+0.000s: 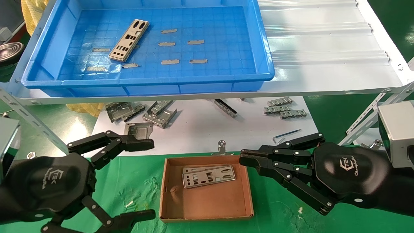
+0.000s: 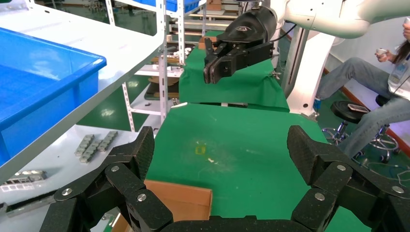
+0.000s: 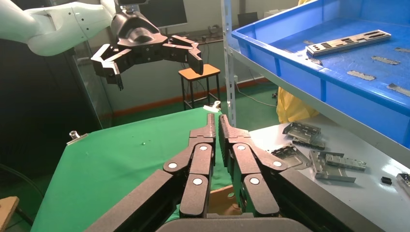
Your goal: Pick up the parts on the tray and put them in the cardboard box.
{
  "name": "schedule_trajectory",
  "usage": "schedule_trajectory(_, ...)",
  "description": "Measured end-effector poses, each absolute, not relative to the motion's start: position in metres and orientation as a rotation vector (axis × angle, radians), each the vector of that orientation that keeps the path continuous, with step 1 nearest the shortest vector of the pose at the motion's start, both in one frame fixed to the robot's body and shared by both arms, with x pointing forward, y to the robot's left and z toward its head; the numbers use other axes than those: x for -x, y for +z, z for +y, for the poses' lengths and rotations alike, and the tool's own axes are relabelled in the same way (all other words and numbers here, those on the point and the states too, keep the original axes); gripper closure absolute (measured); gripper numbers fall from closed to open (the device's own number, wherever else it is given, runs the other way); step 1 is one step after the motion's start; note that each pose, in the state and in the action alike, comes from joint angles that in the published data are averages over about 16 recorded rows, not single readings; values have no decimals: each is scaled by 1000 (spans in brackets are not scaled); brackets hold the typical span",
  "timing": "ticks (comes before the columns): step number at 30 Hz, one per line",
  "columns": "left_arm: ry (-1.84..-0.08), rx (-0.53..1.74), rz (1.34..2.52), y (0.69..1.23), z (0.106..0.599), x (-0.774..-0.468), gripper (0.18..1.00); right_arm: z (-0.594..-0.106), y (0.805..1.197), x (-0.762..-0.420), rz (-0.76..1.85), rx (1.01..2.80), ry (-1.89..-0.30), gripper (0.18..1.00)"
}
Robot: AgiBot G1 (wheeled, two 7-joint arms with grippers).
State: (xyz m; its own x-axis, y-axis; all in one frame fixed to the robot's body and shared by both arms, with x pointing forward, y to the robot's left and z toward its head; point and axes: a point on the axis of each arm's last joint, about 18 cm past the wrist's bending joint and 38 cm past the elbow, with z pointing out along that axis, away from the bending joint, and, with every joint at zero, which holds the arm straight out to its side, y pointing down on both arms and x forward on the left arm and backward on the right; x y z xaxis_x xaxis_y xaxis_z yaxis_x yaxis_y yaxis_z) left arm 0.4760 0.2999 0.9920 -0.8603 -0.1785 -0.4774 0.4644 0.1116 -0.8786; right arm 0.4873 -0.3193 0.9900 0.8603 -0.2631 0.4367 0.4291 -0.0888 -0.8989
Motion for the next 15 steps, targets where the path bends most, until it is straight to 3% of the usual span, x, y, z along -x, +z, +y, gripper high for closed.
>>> schedule_trajectory(15, -1799, -277, 1924, 992, 300, -476, 184, -319, 990, -487, -135, 1557, -580, 986)
